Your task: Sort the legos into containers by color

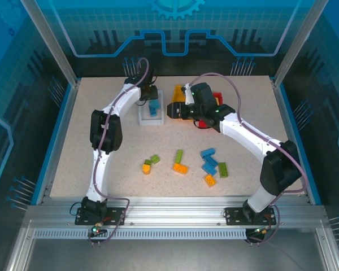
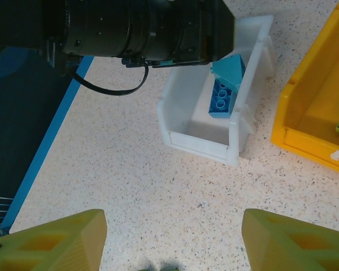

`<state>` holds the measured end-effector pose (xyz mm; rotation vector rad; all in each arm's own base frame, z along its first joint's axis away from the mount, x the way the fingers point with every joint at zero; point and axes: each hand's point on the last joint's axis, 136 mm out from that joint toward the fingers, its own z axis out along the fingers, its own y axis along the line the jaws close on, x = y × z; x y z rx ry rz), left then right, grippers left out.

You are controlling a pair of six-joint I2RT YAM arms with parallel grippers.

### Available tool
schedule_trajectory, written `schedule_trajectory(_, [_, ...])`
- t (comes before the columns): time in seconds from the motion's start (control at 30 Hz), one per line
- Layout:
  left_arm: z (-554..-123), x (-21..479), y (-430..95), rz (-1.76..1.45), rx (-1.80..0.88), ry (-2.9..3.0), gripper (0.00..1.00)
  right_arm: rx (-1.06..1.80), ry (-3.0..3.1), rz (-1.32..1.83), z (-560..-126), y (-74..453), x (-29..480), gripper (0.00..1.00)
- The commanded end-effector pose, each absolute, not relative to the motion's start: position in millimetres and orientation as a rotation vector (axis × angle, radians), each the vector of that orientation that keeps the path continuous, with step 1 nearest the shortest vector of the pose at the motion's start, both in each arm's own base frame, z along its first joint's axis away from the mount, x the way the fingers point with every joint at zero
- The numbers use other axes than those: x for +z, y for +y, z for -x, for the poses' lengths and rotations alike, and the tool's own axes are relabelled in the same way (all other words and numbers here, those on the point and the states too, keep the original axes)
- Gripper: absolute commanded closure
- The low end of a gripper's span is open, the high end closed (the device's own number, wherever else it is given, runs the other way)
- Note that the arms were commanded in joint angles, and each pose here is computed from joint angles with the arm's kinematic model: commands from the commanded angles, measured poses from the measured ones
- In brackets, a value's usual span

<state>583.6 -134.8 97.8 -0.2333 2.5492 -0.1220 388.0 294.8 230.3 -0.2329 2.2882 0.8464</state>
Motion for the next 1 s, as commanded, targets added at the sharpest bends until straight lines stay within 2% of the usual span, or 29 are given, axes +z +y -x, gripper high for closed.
schedule_trajectory(0.0, [-585.8, 105.2, -130.7, 0.229, -0.114, 2.546, 0.5, 0.877, 2.255, 0.233, -392.6, 297.4, 242.0, 0.33])
schedule_trajectory(0.13, [-581.1, 118.8, -134.7, 0.221, -0.135, 2.532, 0.45, 0.879, 2.256, 0.243, -391.0, 297.4, 242.3, 0.33])
schedule_trajectory(0.37, [-567.4, 184.6, -152.5, 0.189, -0.201, 2.422, 0.54, 0.771, 2.251, 0.192, -380.0, 271.1, 244.7, 0.37])
schedule_trajectory(0.5, [-542.3, 228.2, -165.3, 0.182, -0.269, 2.352, 0.54, 0.556, 2.33, 0.022, -364.9, 224.8, 224.2, 0.4])
schedule_trajectory(0.73, [-449.2, 245.9, -219.7, 0.039, -0.511, 2.367, 0.49, 0.13, 2.614, -0.306, -291.4, 121.9, 151.8, 0.4])
schedule_trajectory(0.97, [-323.0, 212.7, -288.1, -0.061, -0.786, 2.422, 0.49, 0.035, 2.817, -0.505, -211.7, 72.8, 100.3, 0.36])
